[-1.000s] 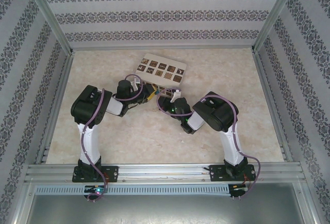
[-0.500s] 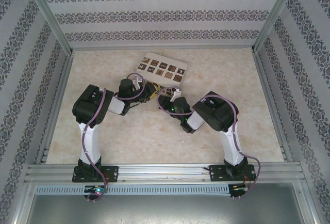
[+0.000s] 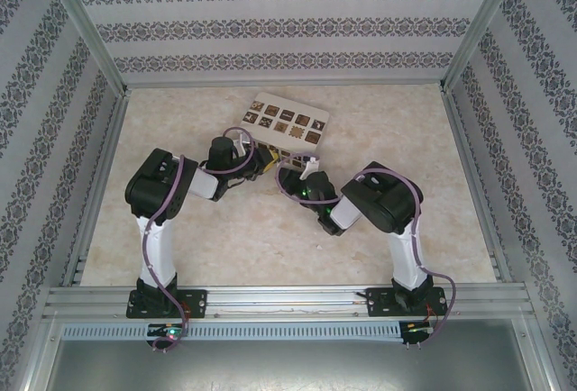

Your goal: Unlock the padlock with the key

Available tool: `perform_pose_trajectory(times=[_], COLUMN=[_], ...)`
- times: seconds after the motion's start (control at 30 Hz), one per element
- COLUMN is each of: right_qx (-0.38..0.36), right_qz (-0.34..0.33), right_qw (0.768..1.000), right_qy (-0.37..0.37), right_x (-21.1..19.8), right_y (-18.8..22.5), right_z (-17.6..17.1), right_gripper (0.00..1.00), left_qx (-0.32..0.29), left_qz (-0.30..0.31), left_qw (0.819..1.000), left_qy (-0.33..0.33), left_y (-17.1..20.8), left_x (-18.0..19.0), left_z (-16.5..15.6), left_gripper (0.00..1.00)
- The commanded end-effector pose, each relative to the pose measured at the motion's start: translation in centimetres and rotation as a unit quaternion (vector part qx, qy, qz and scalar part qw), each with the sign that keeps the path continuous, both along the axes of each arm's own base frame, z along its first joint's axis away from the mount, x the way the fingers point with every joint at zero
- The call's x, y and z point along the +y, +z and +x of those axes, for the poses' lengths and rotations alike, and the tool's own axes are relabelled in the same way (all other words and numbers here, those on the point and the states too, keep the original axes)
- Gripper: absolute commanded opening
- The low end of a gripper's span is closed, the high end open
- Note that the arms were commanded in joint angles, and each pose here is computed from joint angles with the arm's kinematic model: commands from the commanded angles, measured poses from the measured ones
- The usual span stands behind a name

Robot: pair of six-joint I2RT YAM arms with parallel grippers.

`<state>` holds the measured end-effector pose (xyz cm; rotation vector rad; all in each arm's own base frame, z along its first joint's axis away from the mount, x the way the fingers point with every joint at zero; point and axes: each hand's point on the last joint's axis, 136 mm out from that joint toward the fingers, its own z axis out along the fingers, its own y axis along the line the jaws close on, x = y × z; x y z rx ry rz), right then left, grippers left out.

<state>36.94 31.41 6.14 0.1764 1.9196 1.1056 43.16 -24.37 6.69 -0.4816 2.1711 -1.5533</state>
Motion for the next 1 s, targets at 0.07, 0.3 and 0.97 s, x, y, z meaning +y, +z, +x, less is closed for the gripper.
perform_pose_trajectory(times=[0.07,0.3,0.97], right_qx=[-0.027,-0.081,-0.335], right_qz=[-0.038,-0.135,-0.496], right_qw=[0.999,0.988,0.787], right_qy=[-0.014,-0.004,0.150], right_x=[-2.2,-4.6,-2.7], right_y=[0.7,2.1,8.3], right_z=[-1.0,-2.3,-3.2], right_gripper=[0.29,0.41,0.78], left_qx=[-0.023,0.011,0.077], left_qz=[0.003,0.007,-0.018], left_qw=[1.000,1.000,0.997], left_qy=[0.004,0.006,-0.011], left_y=[2.8,3.7,6.5], left_x=[-0.1,0.0,-0.6], left_z=[0.1,-0.8,-3.1], left_gripper=[0.09,0.08,0.04])
